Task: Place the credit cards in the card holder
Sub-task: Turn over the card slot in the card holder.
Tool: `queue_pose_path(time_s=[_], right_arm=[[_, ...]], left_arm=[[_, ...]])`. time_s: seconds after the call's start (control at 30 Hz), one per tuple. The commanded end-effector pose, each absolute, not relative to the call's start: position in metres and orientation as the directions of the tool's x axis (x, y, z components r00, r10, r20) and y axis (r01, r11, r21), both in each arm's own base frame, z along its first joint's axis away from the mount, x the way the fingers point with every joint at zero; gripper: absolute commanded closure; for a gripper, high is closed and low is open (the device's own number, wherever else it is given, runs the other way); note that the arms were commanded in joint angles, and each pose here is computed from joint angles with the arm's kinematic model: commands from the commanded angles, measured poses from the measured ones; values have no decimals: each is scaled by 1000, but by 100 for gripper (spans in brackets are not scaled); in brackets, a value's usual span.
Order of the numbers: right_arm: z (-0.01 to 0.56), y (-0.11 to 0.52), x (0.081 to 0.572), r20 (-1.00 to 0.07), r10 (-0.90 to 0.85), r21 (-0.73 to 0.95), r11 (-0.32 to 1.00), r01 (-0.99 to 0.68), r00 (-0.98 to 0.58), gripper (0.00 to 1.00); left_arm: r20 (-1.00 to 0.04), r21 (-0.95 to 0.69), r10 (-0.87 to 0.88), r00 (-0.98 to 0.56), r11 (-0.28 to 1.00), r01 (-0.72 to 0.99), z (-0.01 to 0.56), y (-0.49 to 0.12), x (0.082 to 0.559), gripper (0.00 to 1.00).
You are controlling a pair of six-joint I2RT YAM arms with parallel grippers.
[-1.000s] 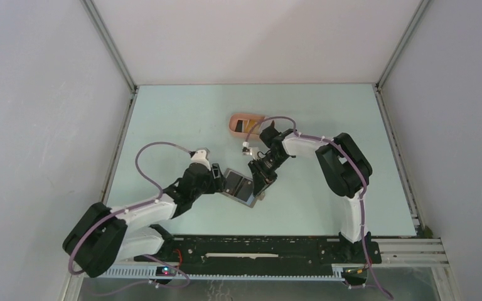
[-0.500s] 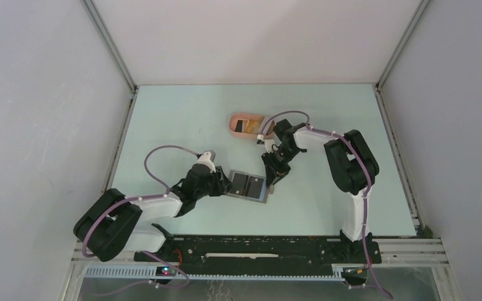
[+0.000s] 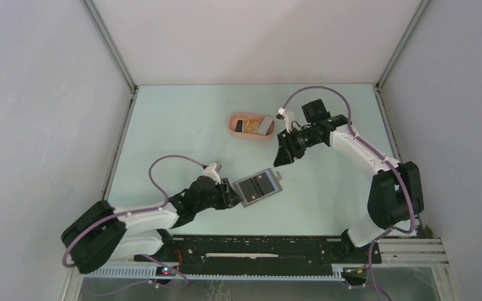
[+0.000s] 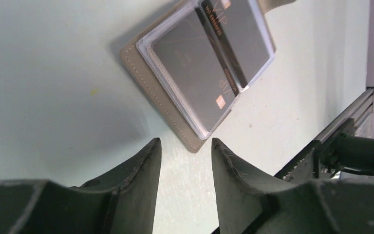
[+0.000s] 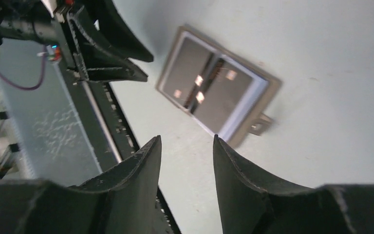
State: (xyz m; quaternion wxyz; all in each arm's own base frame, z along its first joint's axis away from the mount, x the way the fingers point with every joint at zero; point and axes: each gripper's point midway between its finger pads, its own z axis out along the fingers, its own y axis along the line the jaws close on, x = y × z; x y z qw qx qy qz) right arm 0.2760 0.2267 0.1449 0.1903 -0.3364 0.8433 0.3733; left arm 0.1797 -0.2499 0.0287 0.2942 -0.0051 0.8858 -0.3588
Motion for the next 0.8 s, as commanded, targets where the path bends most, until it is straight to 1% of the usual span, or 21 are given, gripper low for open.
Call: queue_pose_path(time_s=[0.0, 0.07, 0.13, 0.27, 0.43, 0.53, 0.77], right_arm=[[132, 248, 247, -517, -449, 636, 369, -678, -729, 48], [120, 254, 246, -486, -462, 653, 372, -660, -742, 49], [109, 260, 249, -453, -474, 658, 394, -642, -755, 49], [89, 265, 259, -395, -470, 657, 456, -600, -789, 51], [64, 263, 267, -323, -468, 651, 521, -552, -823, 53], [54, 262, 269, -289, -465, 649, 547, -528, -837, 54], [42, 254, 275, -268, -463, 607, 600, -522, -845, 53]], left_arm=[[-608, -608, -286, -740, 767, 204, 57, -229, 190, 51], [-649, -609, -299, -700, 755, 242, 81, -230, 197, 50], [-668, -621, -313, -676, 734, 274, 102, -236, 203, 48], [-655, -662, -320, -685, 679, 316, 122, -260, 214, 50], [-615, -696, -290, -733, 636, 332, 113, -292, 223, 56], [-602, -701, -266, -753, 628, 339, 107, -306, 230, 58], [-559, -705, -216, -800, 632, 323, 82, -325, 236, 60]])
